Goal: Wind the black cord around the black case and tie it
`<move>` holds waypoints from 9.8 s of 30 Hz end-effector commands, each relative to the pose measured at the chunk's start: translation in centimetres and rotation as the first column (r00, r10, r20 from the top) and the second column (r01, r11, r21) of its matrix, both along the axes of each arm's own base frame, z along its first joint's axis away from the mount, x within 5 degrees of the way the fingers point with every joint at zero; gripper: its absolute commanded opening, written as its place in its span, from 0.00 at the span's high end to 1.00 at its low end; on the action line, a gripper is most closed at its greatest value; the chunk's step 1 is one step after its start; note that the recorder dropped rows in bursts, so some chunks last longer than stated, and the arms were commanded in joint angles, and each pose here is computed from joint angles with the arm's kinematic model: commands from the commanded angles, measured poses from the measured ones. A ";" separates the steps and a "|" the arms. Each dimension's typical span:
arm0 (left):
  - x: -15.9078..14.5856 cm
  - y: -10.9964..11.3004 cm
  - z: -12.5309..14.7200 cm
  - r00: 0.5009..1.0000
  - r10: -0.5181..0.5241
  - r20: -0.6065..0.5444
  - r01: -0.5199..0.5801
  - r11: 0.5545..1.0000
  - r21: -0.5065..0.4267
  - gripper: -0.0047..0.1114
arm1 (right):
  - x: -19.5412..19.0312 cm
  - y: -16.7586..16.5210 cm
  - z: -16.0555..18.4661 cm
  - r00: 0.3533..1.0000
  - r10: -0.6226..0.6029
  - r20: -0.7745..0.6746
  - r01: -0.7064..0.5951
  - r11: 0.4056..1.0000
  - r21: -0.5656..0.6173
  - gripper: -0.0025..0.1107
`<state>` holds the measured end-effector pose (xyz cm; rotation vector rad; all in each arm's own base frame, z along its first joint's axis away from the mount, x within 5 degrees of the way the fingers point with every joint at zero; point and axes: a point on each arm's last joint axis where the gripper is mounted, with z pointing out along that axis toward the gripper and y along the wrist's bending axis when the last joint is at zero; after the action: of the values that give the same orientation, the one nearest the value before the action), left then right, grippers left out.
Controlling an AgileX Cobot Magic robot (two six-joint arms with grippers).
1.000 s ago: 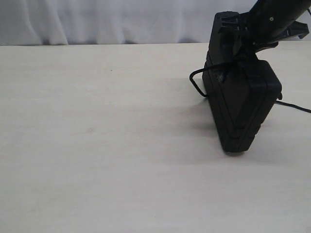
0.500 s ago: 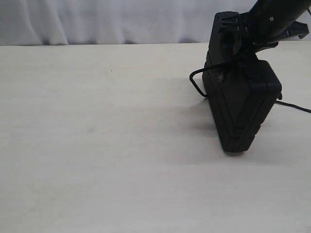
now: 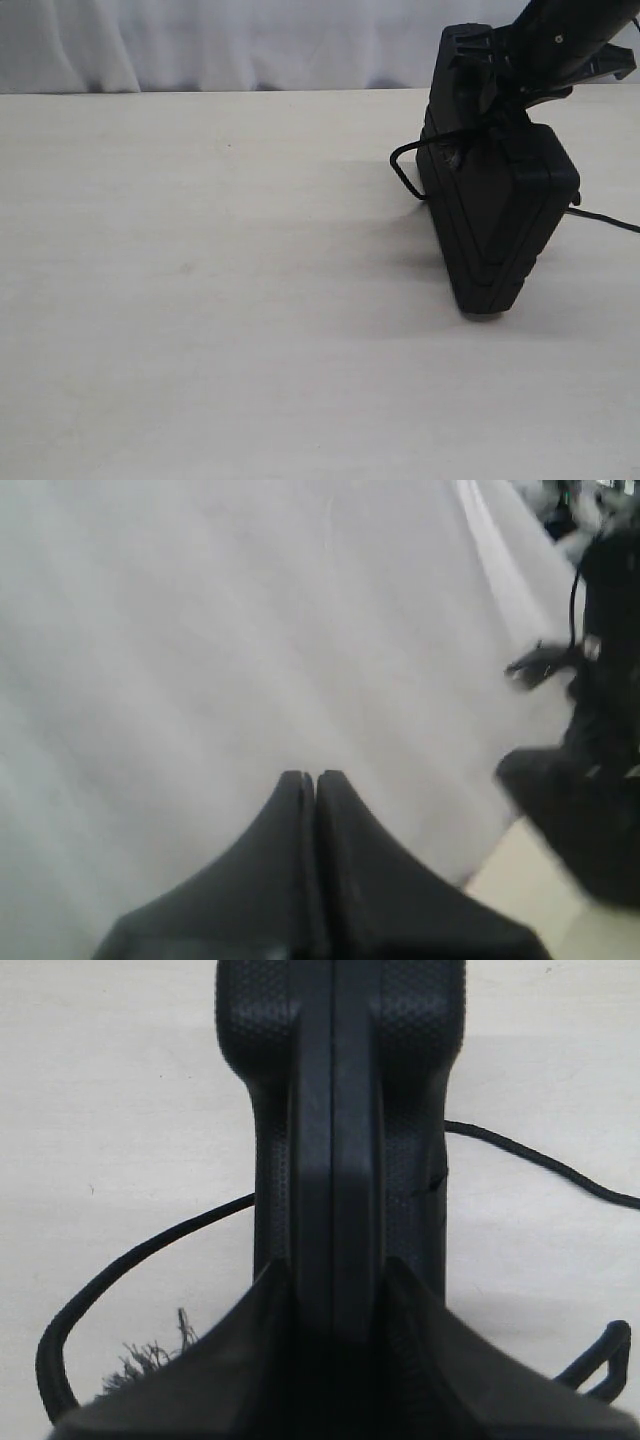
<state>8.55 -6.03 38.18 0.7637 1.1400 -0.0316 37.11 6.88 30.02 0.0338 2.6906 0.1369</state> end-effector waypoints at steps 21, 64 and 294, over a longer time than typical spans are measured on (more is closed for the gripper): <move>-1.7 5.2 -8.2 0.743 0.270 0.613 -0.670 0.271 0.692 0.96 | 0.2 -0.1 1.0 0.998 -0.001 0.058 0.000 1.000 0.012 0.94; -4.8 5.9 -9.7 0.533 0.319 0.783 -0.845 0.165 0.509 0.96 | 0.3 -0.1 1.0 0.998 -0.001 0.061 0.000 1.000 0.013 0.94; -3.1 6.0 -19.6 0.697 0.385 -0.605 -0.604 0.770 -0.206 0.96 | 0.3 -0.2 1.0 0.997 0.001 0.072 -0.001 1.000 0.003 0.94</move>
<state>5.42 -0.03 18.58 0.0307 1.7951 0.0045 37.11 6.88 30.02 0.0338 2.6906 0.1369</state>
